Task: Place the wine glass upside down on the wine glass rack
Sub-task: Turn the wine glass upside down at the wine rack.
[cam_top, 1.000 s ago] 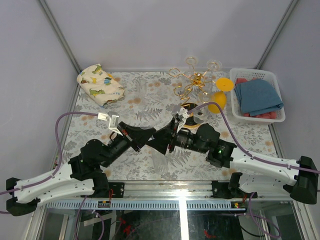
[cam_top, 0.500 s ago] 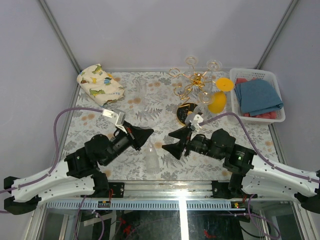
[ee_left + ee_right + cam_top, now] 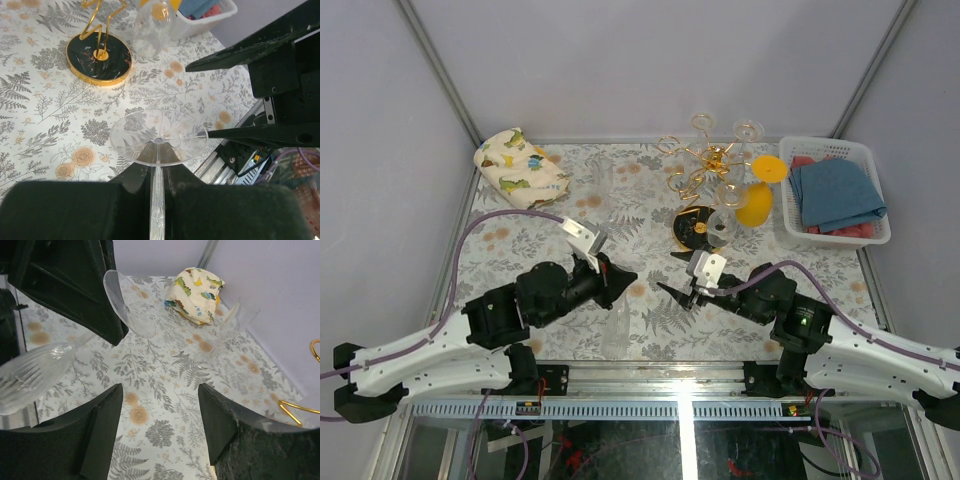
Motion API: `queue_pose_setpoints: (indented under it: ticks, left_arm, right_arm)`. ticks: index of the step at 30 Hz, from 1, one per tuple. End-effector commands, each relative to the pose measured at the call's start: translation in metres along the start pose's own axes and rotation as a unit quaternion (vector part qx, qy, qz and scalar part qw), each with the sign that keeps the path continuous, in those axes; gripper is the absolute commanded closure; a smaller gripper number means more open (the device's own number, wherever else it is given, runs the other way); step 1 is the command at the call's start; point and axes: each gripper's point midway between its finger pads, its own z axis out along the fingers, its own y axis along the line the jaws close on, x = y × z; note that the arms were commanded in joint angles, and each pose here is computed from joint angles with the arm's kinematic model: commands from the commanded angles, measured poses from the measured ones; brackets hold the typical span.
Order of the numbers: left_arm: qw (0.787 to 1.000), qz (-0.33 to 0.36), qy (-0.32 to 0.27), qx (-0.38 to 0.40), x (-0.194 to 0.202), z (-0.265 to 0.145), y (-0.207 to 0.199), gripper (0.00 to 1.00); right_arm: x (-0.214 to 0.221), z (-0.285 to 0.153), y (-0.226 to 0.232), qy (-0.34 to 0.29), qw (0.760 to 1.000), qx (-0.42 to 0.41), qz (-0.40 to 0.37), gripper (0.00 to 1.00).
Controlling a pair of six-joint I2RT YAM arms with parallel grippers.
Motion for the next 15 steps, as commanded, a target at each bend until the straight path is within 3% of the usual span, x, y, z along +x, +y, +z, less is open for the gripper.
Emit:
queue_pose_setpoints:
  ticks: [1, 15]
  left_arm:
    - [0.999, 0.019, 0.009, 0.045, -0.007, 0.000, -0.020, 1.00]
    - [0.997, 0.012, 0.052, 0.055, 0.009, 0.015, -0.030, 1.00]
  right_arm:
    - [-0.018, 0.004, -0.007, -0.044, 0.995, 0.001, -0.088, 0.33]
    - [-0.025, 0.007, 0.009, -0.070, 0.986, -0.049, -0.141, 0.53]
